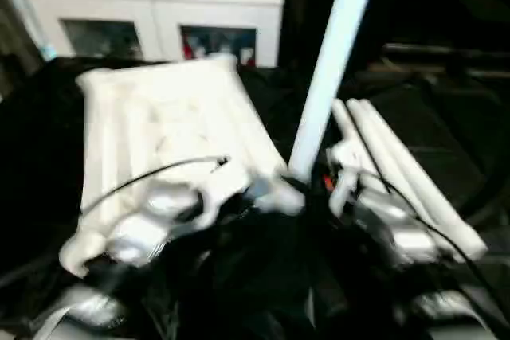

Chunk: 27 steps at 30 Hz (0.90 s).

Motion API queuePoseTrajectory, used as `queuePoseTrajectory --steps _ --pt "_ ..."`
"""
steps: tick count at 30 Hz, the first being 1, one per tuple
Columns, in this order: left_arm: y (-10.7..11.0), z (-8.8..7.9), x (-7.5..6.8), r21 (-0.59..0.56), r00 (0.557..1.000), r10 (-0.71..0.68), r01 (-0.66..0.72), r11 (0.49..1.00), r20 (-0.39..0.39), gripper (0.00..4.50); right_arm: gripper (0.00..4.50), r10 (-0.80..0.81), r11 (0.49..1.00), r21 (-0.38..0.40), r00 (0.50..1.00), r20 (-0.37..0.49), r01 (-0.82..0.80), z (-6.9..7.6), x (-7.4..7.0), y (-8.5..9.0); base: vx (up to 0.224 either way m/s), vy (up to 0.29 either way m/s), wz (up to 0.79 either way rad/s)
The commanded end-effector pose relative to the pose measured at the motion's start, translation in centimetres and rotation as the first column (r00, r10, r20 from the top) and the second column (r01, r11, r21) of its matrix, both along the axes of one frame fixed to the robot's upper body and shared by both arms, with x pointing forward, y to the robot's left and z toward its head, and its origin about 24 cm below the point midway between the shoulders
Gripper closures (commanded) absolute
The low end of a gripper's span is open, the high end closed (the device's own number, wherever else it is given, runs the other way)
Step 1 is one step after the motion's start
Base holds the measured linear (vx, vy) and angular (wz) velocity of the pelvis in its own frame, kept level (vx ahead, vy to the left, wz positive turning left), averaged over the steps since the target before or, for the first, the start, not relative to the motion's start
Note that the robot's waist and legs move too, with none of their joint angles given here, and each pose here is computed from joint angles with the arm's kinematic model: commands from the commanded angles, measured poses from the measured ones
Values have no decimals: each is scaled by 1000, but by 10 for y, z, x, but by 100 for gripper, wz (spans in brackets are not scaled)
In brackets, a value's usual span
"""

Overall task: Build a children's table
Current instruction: Rotate leg to tighten

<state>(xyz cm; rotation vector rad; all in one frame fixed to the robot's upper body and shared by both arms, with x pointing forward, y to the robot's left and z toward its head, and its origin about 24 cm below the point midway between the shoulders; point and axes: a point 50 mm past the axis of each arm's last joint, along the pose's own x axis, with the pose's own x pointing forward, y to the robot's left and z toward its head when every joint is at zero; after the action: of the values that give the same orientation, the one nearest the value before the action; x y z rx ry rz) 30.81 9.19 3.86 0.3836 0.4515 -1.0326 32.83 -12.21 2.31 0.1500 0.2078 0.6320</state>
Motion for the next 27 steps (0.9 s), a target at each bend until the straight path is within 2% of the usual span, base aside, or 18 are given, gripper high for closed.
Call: queuePoseTrajectory --steps 1,2,5,8,11,19,23,25,27 --pt "-13 11 11 -15 996 71 -70 997 58 450 202 -159 985 -103 964 -212 140 -44 -14 -5 0 0 0" --pt "-16 11 13 -18 994 90 -89 996 59 450 202 -174 982 -105 960 -218 155 -44 -13 -3 0 0 0" --pt "-43 15 17 -61 983 184 -182 981 27 450 202 -271 962 -63 919 -287 265 -45 -5 18 0 0 0" --pt "-59 17 14 -79 985 174 -172 982 14 450 202 -287 953 -5 897 -337 303 -42 0 32 0 0 0" --pt "-61 16 13 -68 987 162 -160 985 20 450 202 -276 956 4 899 -340 295 -41 1 36 0 0 0" --pt "-52 14 17 -45 981 190 -189 981 22 450 202 -270 962 -45 910 -316 270 -40 3 40 0 0 0" --pt "-51 14 17 -47 981 191 -190 981 22 450 202 -257 966 -41 919 -300 257 -38 5 39 0 0 0" --pt "-50 14 17 -49 982 187 -186 981 24 450 146 -238 969 -8 926 -294 247 -35 7 39 0 0 0" --pt "-49 15 17 -51 983 180 -178 983 27 450 129 -234 969 10 929 -288 247 -33 8 38 0 0 0"
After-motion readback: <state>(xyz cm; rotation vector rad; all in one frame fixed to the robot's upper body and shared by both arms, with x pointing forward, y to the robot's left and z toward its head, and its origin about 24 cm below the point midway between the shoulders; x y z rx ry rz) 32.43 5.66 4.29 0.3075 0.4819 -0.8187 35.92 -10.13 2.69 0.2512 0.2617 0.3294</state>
